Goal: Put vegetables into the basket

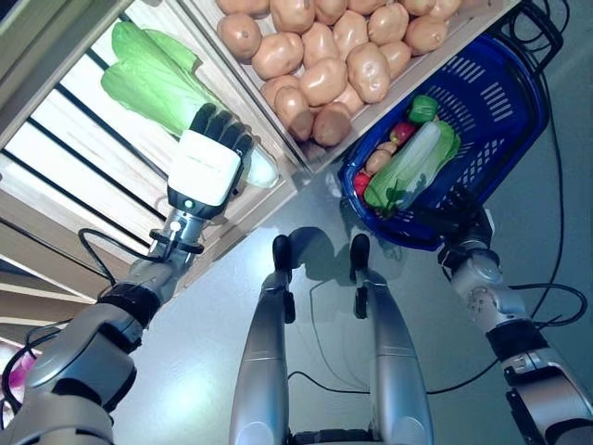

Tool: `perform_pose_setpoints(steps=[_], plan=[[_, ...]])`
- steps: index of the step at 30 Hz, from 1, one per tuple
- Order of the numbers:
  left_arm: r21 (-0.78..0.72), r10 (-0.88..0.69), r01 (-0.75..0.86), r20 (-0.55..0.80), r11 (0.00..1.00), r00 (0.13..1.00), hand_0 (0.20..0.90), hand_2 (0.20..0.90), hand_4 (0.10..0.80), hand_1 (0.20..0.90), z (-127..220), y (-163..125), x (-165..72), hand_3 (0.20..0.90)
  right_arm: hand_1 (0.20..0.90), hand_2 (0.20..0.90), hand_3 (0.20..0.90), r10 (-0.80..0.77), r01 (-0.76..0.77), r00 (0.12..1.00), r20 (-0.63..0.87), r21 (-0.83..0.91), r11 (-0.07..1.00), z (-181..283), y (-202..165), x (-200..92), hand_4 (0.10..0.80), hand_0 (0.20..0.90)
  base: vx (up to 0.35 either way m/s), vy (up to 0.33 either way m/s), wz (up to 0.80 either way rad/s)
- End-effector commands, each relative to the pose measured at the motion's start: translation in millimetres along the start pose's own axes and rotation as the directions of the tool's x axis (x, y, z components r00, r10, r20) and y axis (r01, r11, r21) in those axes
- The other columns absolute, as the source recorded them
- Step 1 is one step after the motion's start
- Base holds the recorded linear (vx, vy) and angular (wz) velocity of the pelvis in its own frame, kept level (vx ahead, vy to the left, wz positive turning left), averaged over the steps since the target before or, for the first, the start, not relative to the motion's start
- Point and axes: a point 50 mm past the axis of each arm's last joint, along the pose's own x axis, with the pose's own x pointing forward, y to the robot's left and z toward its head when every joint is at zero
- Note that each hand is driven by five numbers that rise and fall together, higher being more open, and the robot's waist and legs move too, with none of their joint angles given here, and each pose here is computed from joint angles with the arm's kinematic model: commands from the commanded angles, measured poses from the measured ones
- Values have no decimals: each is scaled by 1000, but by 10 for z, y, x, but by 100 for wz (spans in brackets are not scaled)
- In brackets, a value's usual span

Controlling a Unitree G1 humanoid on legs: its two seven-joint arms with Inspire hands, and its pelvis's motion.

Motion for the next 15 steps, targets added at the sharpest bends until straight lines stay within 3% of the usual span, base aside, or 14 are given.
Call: perform_pose_setpoints(steps=[1, 6, 9, 15], plan=[[-35, 286, -300, -215, 953, 934, 300, 300, 400, 300, -120, 211, 115, 300, 900, 900, 900, 28, -21, 985, 172, -45, 999, 174, -35, -157, 800, 900, 66, -34, -5], [-79, 383, -427, -316, 901, 868, 300, 300, 400, 300, -44, 311, -295, 300, 900, 900, 900, -16, 25, 986, 165, -53, 998, -53, -166, -328, 800, 900, 94, -28, -4], [-118, 383, -446, -349, 887, 855, 300, 300, 400, 300, 20, 338, -417, 300, 900, 900, 900, -36, 46, 987, 154, -60, 997, -129, -246, -376, 800, 900, 100, -9, -8], [-291, 280, -449, -475, 845, 834, 300, 300, 400, 300, 185, 427, -729, 300, 900, 900, 900, -89, 95, 992, 86, -70, 993, -383, -448, -541, 800, 900, 185, -35, 10]])
